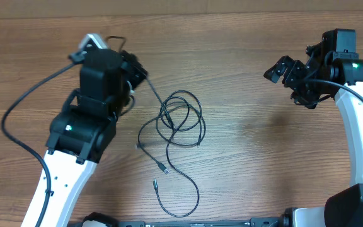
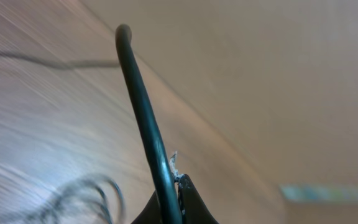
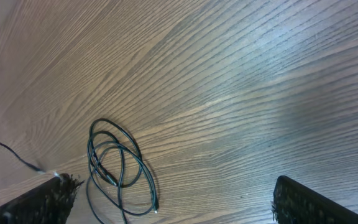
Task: Untangle cables
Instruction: 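Move the left gripper with the cable to the far left of the table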
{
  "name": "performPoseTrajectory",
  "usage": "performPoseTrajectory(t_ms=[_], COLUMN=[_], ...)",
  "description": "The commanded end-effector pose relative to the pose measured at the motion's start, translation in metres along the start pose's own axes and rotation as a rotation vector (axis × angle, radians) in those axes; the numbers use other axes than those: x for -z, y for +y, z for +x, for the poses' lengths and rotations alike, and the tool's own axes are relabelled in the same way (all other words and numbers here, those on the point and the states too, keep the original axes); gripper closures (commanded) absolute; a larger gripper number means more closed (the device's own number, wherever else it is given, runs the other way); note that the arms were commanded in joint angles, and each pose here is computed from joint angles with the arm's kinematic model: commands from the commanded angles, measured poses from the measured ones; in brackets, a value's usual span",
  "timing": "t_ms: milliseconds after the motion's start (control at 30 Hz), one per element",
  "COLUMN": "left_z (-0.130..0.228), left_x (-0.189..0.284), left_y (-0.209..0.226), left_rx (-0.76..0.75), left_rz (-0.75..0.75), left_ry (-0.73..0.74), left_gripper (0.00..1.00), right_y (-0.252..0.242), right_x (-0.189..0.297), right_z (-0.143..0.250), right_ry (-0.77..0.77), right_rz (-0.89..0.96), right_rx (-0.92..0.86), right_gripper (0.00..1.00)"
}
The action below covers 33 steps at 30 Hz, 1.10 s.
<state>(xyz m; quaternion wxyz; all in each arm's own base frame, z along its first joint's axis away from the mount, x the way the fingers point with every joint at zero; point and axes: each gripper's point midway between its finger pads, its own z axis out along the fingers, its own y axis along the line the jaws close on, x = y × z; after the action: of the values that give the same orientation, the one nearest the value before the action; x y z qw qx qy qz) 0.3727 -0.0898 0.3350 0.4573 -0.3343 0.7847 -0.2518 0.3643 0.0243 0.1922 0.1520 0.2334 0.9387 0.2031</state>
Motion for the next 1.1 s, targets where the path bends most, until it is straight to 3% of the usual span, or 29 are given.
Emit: performPoseTrajectory(t_ms=[0, 133, 267, 433, 667, 833, 1067], left_z=[-0.056, -0.086, -0.092, -0.098, -0.123, -0.126, -0.104], left_x=[0.005, 0.007, 0.004, 0.006, 0.008, -0.007, -0.049], left_y=[0.033, 0.058, 0.073, 0.098, 0.112, 0.148, 0.205], left_rx=[-0.029, -0.151, -0.277, -0.263, -0.382, -0.380, -0.390], left_rz=[-0.156, -0.232, -0.224, -0.253, -0.292, -0.467, -0.661], left_ry=[-0.238, -0.275, -0.184, -0.126, -0.167, -0.160, -0.025], left_gripper=[0.96, 0.96, 0.96, 0.96, 0.96, 0.96, 0.96], right_y=[0.000, 0.000, 0.000, 0.000, 0.000, 0.000, 0.000], right_x=[0.000, 0.000, 0.000, 0.000, 0.000, 0.000, 0.000], right_z=[-0.001, -0.001, -0.001, -0.001, -0.001, -0.001, -0.001], right_ry=[-0.009, -0.009, -0.009, -0.009, -0.009, -0.009, -0.009], right_rz=[0.003, 0.003, 0.003, 0.003, 0.003, 0.003, 0.003], right_rx=[0.001, 0.001, 0.001, 0.001, 0.001, 0.001, 0.001], right_gripper=[0.00, 0.00, 0.00, 0.00, 0.00, 0.00, 0.00])
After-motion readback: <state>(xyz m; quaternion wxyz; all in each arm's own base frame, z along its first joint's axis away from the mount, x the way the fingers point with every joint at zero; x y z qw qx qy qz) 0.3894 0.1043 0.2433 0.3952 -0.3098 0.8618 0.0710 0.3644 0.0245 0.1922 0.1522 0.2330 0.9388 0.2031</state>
